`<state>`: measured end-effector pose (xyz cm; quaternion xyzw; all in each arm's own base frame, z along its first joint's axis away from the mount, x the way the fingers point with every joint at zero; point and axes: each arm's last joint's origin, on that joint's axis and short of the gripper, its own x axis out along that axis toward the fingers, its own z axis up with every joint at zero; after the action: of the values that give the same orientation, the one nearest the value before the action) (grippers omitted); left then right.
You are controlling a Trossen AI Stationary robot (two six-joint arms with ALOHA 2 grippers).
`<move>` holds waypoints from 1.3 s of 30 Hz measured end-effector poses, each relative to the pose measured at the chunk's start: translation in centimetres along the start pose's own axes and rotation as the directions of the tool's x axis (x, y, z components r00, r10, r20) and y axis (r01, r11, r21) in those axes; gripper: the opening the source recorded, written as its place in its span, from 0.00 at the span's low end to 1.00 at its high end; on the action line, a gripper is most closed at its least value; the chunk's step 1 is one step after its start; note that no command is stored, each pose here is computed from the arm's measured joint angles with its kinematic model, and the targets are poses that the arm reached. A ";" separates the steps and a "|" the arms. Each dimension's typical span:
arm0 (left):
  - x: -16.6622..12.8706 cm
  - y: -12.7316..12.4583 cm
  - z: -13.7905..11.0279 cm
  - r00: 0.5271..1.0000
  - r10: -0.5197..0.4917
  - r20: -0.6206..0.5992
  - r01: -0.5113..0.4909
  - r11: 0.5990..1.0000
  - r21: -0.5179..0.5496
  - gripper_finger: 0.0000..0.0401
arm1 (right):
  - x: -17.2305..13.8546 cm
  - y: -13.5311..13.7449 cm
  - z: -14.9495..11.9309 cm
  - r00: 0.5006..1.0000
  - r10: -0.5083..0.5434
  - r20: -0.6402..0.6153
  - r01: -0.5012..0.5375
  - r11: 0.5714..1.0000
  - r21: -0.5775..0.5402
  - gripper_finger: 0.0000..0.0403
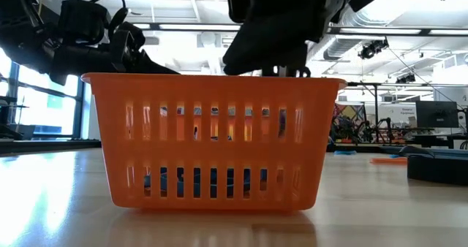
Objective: Sort rubber bands into baskets
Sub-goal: Put the blue rubber band into the orange bin
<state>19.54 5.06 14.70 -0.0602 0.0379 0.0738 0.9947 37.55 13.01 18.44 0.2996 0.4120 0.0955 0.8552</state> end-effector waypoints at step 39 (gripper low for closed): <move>0.0 -0.1 -0.2 1.000 -0.003 -0.016 0.003 1.000 -0.002 0.00 | -8.1 2.4 -10.4 0.751 -0.482 -0.452 0.611 0.767 0.197 0.31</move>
<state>19.55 4.97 14.55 -0.0616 0.0458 0.0719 0.9944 24.64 16.15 20.06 0.2795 0.6476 -0.1783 0.6861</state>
